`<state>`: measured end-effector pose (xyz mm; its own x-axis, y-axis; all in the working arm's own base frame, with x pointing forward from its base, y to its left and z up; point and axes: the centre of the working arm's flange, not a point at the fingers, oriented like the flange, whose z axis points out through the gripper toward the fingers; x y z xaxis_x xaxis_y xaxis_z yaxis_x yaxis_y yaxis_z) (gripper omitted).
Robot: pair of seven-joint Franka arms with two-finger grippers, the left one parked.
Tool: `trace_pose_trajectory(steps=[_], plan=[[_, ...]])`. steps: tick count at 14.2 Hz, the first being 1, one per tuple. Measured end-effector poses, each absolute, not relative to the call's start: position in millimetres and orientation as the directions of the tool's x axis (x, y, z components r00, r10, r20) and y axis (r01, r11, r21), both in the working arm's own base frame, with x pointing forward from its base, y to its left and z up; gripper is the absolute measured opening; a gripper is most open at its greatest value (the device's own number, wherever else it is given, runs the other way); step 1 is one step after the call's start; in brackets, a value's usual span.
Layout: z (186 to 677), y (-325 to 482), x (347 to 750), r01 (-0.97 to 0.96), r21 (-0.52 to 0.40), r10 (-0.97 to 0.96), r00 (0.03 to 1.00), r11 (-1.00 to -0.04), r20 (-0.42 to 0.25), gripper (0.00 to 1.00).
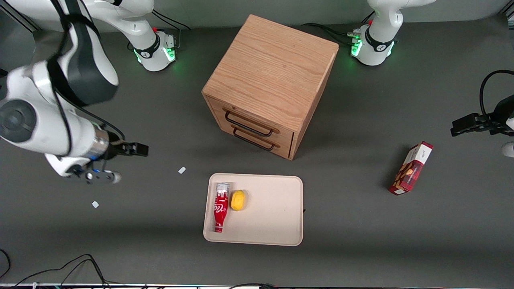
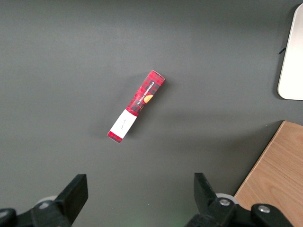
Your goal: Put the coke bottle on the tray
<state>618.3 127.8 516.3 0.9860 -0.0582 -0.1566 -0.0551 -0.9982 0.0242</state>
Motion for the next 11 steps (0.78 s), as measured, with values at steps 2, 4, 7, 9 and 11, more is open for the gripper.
trace_pose_trajectory(steps=[2, 4, 7, 9, 11], plan=[[538, 110, 595, -0.028, 0.03, -0.033, 0.988, -0.999, -0.149, 1.0], [557, 97, 567, -0.021, 0.042, -0.027, 0.99, -0.999, -0.14, 1.0], [582, 84, 532, -0.026, 0.058, -0.033, 0.99, -0.998, -0.136, 1.0], [585, 75, 527, -0.039, 0.046, -0.045, 0.99, -0.998, -0.135, 1.0], [583, 71, 529, -0.049, 0.033, -0.053, 0.988, -0.998, -0.142, 1.0]])
